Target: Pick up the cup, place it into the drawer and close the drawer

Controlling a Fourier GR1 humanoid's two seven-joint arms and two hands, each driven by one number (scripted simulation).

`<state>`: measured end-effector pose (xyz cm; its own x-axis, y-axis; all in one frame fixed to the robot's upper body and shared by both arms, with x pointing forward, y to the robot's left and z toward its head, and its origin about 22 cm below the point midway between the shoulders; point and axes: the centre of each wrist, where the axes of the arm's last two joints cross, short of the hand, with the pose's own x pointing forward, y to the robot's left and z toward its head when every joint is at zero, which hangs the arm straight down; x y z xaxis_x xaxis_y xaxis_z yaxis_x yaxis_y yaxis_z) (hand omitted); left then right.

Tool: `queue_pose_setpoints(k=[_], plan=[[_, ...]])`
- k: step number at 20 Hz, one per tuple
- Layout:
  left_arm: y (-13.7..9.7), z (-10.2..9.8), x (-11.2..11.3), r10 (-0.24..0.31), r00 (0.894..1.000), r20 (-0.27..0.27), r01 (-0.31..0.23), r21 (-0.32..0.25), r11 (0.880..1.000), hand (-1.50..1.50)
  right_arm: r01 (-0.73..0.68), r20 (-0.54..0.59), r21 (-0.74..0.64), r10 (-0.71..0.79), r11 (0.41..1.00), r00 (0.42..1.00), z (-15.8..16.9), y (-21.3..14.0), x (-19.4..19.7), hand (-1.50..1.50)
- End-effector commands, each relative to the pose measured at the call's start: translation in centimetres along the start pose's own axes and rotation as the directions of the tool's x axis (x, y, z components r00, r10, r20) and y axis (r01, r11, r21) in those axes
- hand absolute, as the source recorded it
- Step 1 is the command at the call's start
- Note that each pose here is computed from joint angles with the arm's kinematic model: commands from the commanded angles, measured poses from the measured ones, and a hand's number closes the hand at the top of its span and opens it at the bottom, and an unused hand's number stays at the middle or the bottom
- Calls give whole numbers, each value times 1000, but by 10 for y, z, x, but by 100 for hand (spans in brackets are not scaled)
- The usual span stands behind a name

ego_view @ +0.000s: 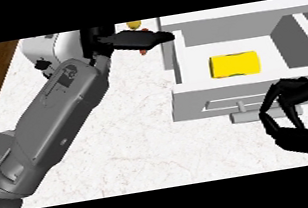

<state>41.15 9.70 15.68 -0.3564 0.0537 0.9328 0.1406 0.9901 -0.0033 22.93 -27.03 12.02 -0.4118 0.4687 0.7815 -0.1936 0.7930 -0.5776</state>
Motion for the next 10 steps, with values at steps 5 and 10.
queue_pose_setpoints(k=[5, 10], plan=[[64, 22, 10, 27, 1000, -12, -27, 32, 999, -150, -234, -2, 104, 235, 967, 972, -33, 36, -22, 150], [97, 55, -7, 35, 999, -11, -35, 45, 998, -150, -434, -12, 208, 446, 877, 895, -40, 56, -42, 150]])
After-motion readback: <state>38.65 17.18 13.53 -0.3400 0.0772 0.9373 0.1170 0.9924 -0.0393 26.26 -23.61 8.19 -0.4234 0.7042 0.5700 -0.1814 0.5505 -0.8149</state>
